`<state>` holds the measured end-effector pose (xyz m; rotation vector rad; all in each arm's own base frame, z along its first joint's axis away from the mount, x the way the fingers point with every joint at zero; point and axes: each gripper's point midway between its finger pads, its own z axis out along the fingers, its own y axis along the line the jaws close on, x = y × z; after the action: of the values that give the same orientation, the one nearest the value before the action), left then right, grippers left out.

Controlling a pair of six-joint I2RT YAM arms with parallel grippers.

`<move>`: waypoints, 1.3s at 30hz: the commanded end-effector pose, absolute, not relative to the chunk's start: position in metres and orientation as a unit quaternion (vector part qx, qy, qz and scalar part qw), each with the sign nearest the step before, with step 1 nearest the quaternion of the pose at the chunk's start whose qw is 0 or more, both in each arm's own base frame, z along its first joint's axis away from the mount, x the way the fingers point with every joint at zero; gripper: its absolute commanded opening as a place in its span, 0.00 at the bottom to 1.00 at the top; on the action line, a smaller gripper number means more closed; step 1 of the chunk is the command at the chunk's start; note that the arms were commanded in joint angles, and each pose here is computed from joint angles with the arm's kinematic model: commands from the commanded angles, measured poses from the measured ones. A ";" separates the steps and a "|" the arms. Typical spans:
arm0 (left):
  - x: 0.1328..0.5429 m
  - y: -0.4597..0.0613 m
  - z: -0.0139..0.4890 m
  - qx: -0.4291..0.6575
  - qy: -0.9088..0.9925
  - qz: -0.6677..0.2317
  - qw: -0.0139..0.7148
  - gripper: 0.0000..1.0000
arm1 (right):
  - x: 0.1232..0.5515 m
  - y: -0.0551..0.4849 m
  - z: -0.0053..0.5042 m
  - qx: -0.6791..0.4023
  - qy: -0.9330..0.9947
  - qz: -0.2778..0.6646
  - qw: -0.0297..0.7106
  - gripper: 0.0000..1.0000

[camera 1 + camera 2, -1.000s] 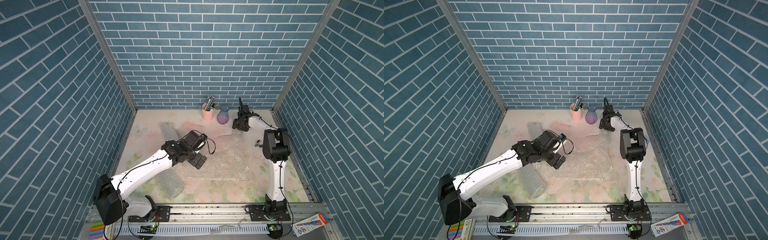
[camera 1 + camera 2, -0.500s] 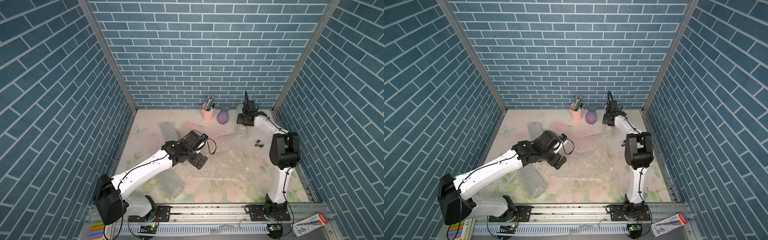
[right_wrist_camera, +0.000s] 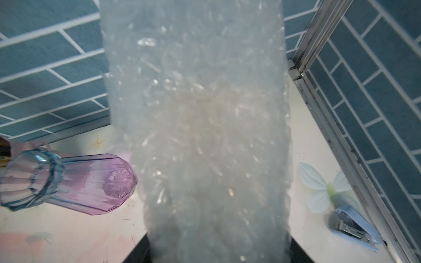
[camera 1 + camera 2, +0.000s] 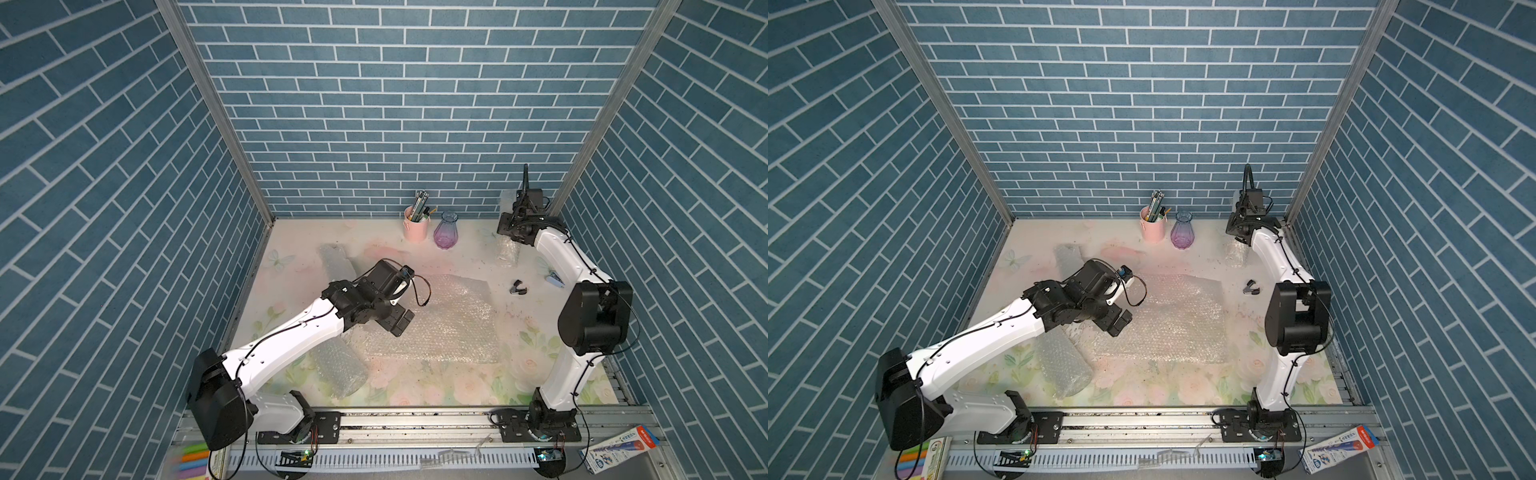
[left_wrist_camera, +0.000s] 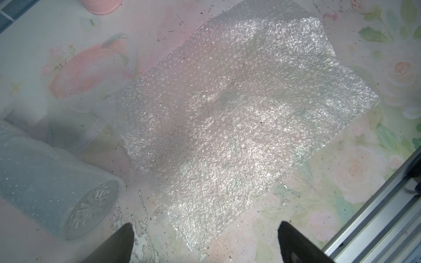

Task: Unwrap the vase from the bubble wrap
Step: Pick up the bubble wrap from the center of the board, then place the bubble wrap at the center of the board.

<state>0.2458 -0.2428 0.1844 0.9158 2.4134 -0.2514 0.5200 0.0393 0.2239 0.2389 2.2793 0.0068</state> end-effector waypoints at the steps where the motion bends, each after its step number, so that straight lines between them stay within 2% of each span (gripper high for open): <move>1: 0.246 -0.234 0.188 0.326 0.900 -0.096 0.273 0.99 | 0.496 0.039 0.283 0.089 0.884 0.010 0.460 0.40; 9: 0.256 -0.223 0.200 0.294 0.905 -0.103 0.291 0.99 | 0.419 0.065 0.308 0.074 0.887 0.069 0.450 0.40; 15: 0.265 -0.210 0.211 0.260 0.908 -0.111 0.310 0.99 | 0.365 0.124 0.283 0.038 0.898 0.118 0.423 0.40; 21: 0.268 -0.202 0.218 0.243 0.908 -0.104 0.325 0.99 | 0.325 0.176 0.246 0.060 0.895 0.213 0.388 0.39; 29: 0.273 -0.186 0.230 0.212 0.907 -0.108 0.348 0.98 | 0.315 0.250 0.202 0.074 0.889 0.281 0.354 0.38; 39: 0.274 -0.182 0.228 0.207 0.910 -0.104 0.345 0.99 | 0.335 0.324 0.144 0.086 0.894 0.307 0.314 0.38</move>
<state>0.2745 -0.1857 0.2345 0.5495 2.3440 -0.2810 0.3130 0.2984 0.1138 0.1098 2.4869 0.6528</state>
